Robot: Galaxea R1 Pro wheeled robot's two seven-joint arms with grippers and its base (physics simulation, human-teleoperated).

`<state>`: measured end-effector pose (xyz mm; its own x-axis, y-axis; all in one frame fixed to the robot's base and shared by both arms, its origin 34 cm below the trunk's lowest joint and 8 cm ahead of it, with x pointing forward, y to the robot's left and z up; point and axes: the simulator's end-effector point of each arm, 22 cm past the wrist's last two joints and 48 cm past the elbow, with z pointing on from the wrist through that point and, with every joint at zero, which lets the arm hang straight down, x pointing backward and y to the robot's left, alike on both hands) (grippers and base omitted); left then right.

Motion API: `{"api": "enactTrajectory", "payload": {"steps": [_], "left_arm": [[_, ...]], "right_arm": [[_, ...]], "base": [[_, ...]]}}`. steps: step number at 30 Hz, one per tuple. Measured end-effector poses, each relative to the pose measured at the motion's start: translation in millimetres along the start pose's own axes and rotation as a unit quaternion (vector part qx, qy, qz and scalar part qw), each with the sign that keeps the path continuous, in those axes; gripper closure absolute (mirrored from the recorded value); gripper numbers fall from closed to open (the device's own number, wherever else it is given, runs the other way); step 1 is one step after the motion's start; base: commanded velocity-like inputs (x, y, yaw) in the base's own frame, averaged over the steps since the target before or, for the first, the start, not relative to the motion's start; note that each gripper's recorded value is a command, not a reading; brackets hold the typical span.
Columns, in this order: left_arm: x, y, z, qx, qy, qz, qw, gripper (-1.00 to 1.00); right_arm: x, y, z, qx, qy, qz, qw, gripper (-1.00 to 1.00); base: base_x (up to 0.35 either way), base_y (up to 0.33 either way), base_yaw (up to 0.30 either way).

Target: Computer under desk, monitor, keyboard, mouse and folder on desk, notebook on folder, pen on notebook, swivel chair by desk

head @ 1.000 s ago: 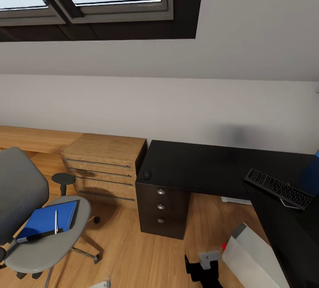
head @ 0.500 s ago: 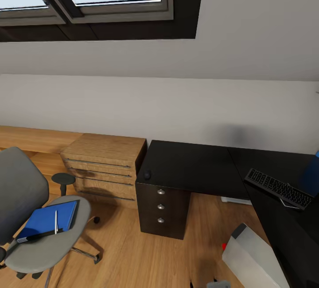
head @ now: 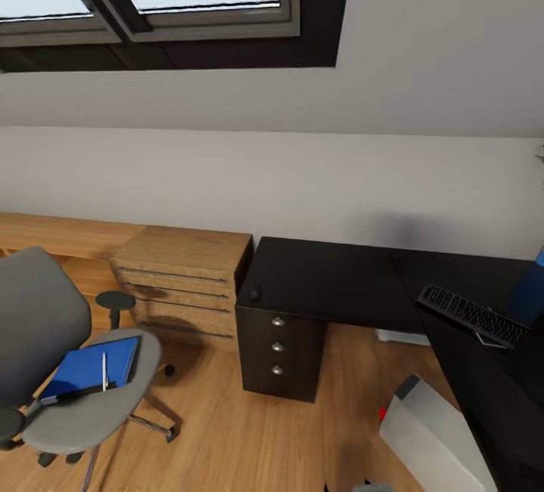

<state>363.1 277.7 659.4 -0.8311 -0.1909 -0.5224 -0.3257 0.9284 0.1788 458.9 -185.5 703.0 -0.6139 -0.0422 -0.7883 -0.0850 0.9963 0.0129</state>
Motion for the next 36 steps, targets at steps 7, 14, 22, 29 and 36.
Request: {"api": "enactTrajectory", "payload": {"steps": [7, 14, 22, 29, 36], "left_arm": [[4, 1, -0.1, -0.001, 0.004, 0.002, 1.0, -1.0], [7, 2, -0.2, -0.001, 0.006, 0.004, 1.0, -1.0], [21, 2, -1.8, -0.001, 0.019, 0.019, 0.9997, -1.0], [23, -2, -3.1, 0.005, 0.018, 0.029, 0.9994, -1.0], [23, -3, -3.4, 0.006, 0.018, 0.032, 0.9993, -1.0]], "right_arm": [[1, 1, -0.2, 0.0, 0.001, 0.0, 1.0, -1.0], [4, 2, -1.3, -0.001, 0.005, 0.0, 1.0, -1.0], [5, 3, -1.5, -0.002, 0.006, 0.0, 1.0, -1.0], [5, 2, -1.5, -0.002, 0.005, -0.001, 1.0, -1.0], [5, 2, -1.5, -0.002, 0.005, -0.001, 1.0, -1.0]], "base": [[-0.283, 0.152, 0.0], [-0.303, 0.12, 0.0], [-0.332, -0.047, 0.0], [-0.337, -0.024, 0.0], [-0.339, -0.001, 0.0]]}}
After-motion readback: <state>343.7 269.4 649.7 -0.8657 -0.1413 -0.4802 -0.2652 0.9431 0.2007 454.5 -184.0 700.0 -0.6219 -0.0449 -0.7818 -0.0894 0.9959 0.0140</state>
